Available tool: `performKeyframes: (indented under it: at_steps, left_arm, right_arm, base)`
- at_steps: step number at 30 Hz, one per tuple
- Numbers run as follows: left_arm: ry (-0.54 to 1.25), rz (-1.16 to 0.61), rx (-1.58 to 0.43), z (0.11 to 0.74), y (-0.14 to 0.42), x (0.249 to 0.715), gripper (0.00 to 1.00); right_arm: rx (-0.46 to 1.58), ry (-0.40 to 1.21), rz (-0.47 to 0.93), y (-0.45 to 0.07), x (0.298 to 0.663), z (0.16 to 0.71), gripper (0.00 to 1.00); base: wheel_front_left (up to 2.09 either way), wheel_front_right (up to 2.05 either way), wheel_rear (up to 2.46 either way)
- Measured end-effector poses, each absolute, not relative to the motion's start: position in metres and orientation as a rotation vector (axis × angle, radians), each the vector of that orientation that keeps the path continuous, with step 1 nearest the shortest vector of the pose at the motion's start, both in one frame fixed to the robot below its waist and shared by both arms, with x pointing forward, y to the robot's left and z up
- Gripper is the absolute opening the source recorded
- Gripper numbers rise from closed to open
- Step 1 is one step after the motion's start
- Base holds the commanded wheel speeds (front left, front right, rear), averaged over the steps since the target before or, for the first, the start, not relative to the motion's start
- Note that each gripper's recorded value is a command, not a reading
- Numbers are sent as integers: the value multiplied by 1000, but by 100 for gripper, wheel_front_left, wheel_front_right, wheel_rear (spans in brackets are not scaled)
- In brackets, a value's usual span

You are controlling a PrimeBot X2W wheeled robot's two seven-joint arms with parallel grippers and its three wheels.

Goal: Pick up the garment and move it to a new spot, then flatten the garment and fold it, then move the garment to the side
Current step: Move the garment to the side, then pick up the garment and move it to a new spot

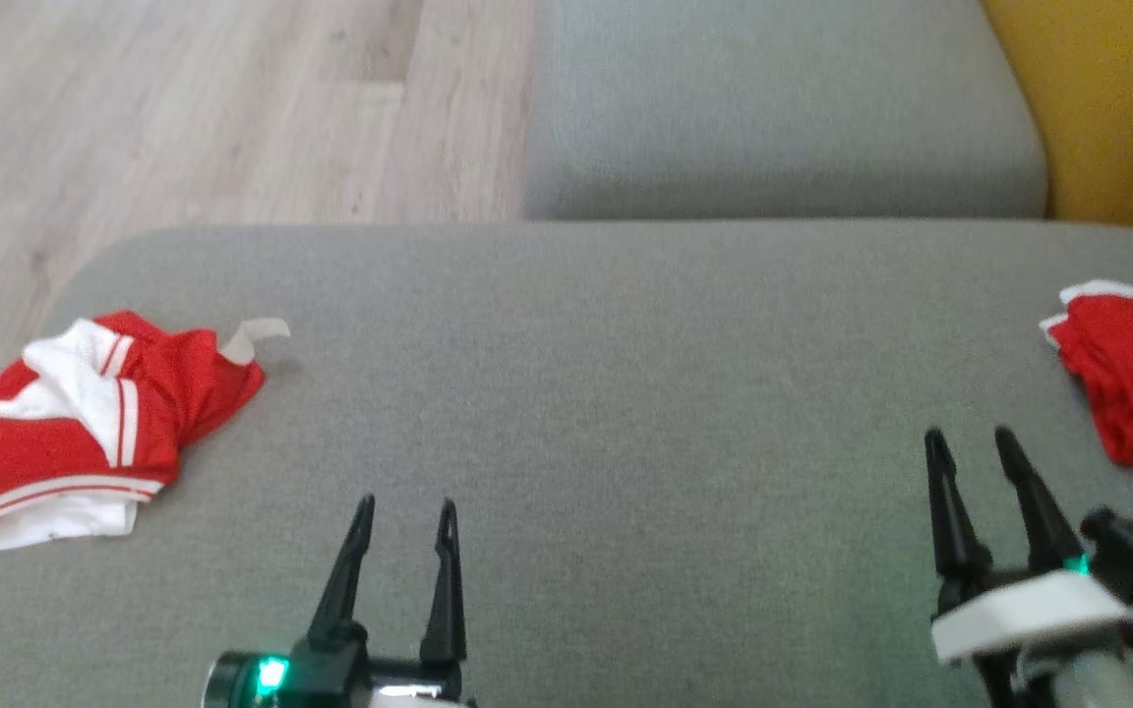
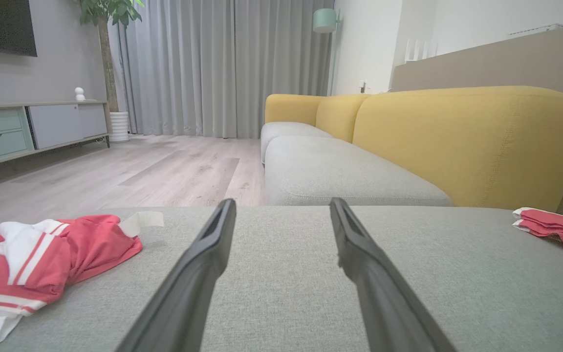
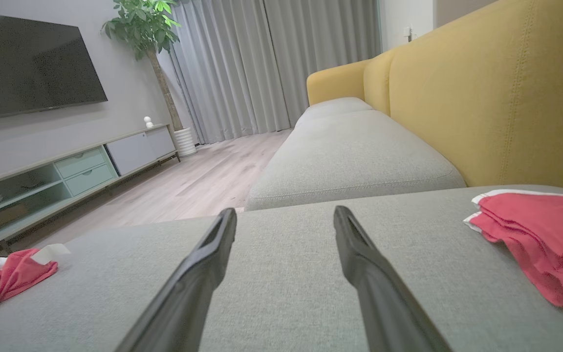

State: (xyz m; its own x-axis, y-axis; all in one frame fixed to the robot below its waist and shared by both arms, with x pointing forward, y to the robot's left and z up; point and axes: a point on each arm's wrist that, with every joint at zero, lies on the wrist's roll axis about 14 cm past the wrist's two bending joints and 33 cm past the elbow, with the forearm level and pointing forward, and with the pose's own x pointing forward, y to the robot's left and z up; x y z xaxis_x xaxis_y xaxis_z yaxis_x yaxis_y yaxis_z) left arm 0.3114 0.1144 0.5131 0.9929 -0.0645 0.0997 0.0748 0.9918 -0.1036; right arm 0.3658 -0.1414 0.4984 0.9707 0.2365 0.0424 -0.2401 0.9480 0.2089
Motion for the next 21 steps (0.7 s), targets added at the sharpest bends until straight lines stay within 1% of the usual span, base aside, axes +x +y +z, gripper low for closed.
performKeyframes:
  at_steps: [8, 15, 21]
  left_arm:
    - [-92, -62, -79, 506, 119, 289, 100]
    - [-75, -72, -82, 499, 118, 277, 100]
    - [-70, -65, -83, 496, 123, 275, 100]
  right_arm:
    - [209, 13, 219, -137, 322, 481, 100]
    - [194, 28, 212, -138, 306, 474, 100]
    - [192, 39, 211, -134, 300, 470, 100]
  base:
    - [0, 0, 0]
    - [0, 0, 0]
    - [0, 0, 0]
